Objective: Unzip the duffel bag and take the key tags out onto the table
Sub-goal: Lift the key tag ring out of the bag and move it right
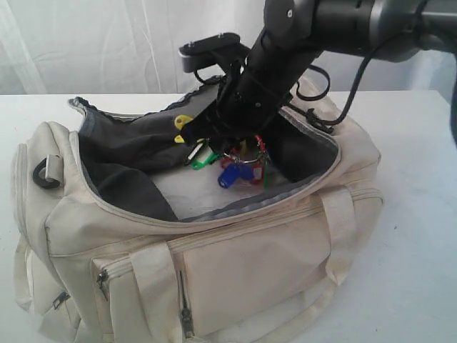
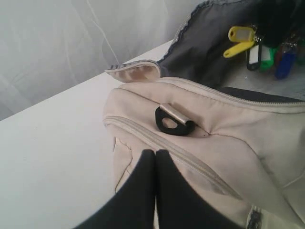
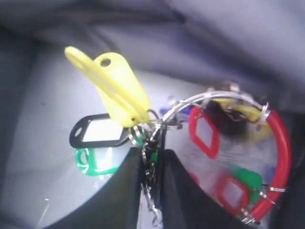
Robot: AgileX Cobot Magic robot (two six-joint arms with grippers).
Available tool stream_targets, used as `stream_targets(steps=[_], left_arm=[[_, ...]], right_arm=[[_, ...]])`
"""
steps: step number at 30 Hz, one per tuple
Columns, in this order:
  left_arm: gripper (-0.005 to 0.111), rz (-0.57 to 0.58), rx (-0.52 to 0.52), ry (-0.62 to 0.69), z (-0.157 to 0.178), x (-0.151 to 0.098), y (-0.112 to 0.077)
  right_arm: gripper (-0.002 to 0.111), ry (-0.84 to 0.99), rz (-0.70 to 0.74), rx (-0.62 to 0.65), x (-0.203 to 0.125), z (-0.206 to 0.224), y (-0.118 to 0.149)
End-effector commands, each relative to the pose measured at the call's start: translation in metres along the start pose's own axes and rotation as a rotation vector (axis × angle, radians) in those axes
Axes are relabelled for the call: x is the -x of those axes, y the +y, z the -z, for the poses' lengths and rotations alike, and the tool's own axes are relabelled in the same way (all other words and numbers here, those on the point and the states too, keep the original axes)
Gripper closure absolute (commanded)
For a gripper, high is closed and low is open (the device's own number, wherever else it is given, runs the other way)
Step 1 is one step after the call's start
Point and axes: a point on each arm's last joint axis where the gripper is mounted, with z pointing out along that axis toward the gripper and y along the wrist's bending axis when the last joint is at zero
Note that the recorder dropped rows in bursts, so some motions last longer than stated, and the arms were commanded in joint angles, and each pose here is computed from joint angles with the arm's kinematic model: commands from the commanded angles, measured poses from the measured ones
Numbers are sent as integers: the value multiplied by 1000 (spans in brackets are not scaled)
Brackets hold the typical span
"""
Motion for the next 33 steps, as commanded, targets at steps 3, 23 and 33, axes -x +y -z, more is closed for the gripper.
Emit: stream_targets(steps=[3,23,33], left_arm=[[107,3,-2,-13,1,0,0],[107,7,-4,7,1,-2,-1],[107,7,-4,7,1,-2,-1]], right_arm=[[108,-131,15,-21,7,51,5],[108,-229,95,-146,-43,198,24],[108,-191,16,-278,-105,239,23]])
